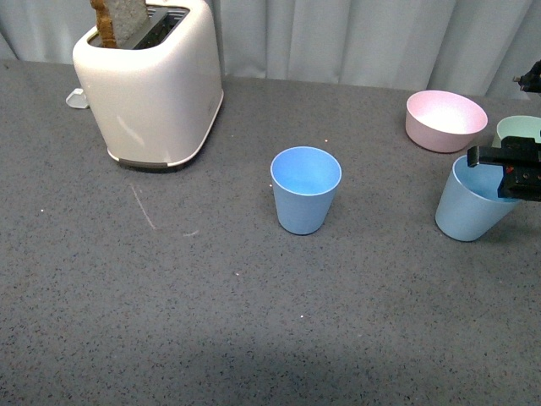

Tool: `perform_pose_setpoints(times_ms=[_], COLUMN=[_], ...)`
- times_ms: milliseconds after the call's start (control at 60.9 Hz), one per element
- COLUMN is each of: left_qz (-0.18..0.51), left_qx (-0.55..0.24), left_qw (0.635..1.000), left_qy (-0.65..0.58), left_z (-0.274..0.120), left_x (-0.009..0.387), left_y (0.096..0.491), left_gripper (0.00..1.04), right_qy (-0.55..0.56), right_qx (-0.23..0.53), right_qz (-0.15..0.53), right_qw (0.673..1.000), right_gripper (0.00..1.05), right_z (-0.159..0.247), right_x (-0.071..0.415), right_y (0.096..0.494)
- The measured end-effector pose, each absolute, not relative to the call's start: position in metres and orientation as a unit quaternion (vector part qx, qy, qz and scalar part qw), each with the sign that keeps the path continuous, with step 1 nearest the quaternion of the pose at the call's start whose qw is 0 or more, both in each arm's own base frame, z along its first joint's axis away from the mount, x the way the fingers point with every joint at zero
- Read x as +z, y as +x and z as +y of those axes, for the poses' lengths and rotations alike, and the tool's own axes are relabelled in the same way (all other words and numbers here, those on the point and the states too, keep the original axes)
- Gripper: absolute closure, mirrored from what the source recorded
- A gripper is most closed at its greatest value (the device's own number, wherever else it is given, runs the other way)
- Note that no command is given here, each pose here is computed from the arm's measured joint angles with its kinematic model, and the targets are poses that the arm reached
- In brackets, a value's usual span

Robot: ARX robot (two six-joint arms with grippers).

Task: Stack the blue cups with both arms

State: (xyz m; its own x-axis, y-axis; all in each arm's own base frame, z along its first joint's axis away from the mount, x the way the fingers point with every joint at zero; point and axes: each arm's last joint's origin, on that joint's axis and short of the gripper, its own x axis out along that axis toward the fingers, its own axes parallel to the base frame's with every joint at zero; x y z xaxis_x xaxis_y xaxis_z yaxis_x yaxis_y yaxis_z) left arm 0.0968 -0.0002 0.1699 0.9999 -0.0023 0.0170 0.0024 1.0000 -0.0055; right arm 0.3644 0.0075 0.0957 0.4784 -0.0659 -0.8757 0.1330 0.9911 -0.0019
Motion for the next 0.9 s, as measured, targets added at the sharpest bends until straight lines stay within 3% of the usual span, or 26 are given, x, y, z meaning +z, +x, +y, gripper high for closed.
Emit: perform_pose_setpoints(times_ms=[164,542,904], left_qz=[-0.008,-0.009,-0.009], left_qx=[-0.001,-0.001,-0.001], left_qw=[1.000,1.000,1.000], left_qy=[-0.003,-0.003,-0.003], left_z=[0.000,0.000,0.000], left_x=[0.170,0.170,0.170], left_y=[0.097,0.097,0.097], left_gripper=[0.07,0.07,0.07], right_qy=[0.048,0.109,0.107], right_qx=[-0.055,0.013,0.154], right_qz=[0.512,0.512,0.469], right_qw=[0.856,0.852,0.863], right_gripper=[1.04,1.04,1.04], right_z=[0.005,0.017,0.098], right_x=[0.095,0.121,0.183], right_y=[0.365,0.360,0.358])
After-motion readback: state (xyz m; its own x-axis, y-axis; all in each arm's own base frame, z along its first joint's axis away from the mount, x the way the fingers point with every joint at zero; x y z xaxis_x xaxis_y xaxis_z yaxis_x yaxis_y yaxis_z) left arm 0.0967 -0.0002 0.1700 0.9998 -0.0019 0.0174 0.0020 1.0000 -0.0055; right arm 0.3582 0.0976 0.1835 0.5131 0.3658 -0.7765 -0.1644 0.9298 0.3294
